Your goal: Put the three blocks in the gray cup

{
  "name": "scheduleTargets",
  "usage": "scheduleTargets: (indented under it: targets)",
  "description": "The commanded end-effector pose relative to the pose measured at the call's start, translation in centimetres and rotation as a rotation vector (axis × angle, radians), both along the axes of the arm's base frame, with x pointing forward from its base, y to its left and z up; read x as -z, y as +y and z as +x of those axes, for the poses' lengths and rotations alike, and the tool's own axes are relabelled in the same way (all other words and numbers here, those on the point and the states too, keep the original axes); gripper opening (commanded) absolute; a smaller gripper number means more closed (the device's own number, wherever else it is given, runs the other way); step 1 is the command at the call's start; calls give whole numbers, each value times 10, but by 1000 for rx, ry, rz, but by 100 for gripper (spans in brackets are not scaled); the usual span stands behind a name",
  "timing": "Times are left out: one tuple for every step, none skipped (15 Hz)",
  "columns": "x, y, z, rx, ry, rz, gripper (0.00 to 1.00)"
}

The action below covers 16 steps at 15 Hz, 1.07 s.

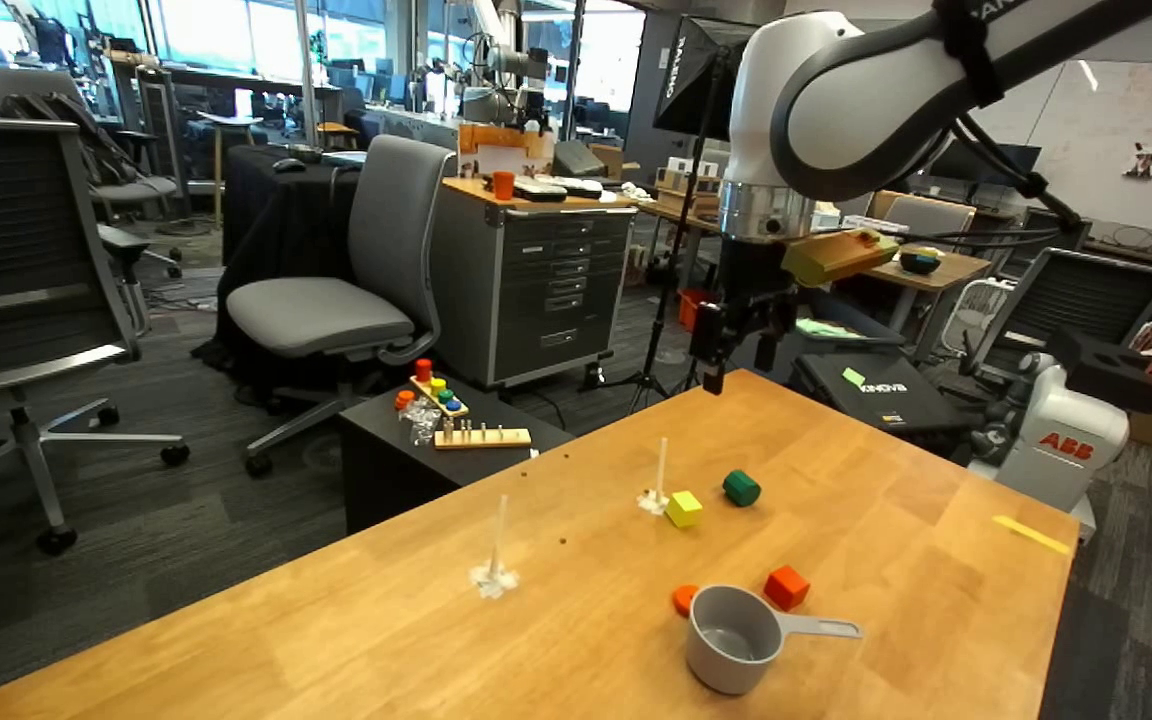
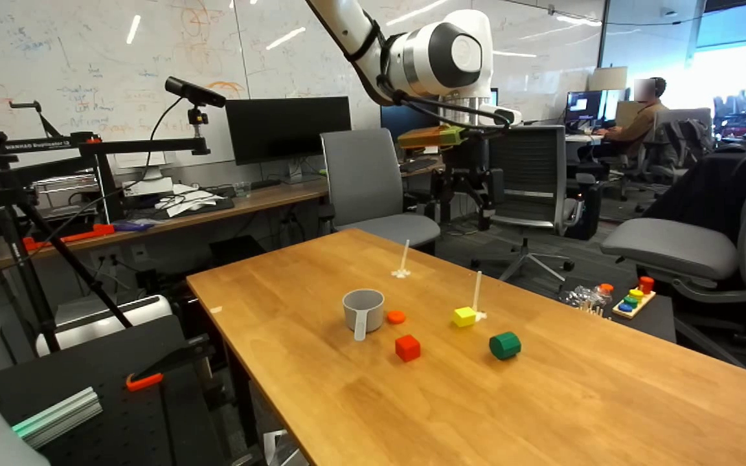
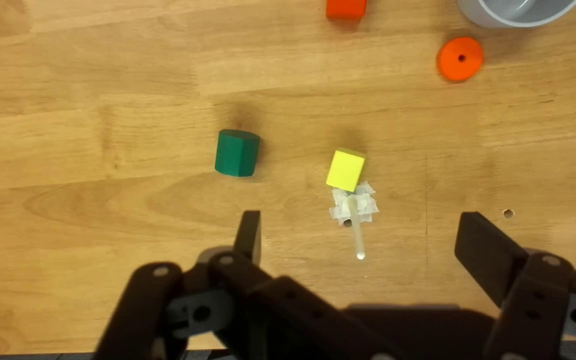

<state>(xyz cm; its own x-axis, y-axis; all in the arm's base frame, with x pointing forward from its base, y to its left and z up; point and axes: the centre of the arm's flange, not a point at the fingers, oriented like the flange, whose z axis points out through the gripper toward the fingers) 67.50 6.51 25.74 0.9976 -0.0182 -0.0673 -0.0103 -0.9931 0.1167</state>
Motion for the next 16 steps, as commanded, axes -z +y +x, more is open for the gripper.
scheduleTargets:
  targets:
    - [24,-14,24,22,5,-42,100]
    - [34,-19,28,19,12,-63,100]
    - [45,-26,31,34,36,-75,100]
    - [58,-33,33,40,47,-96,100]
    - [69,-37,37,43,65,-113,100]
    - [79,-38,40,46,82,-122,100]
    - [89,-36,43,43,90,-131,100]
    - [96,-34,47,47,93,-135,100]
    - [101,-29,51,52,99,-123,100]
    - [103,-23,52,57,102,-107,100]
    - [105,-17,54,56,106,-100,100]
    - [106,-11,57,62,107,-90,100]
    - [106,-7,60,75,112,-78,100]
    - [106,-4,61,88,117,-68,100]
    - [106,-2,63,99,120,-64,100]
    - [106,-2,66,115,126,-59,100]
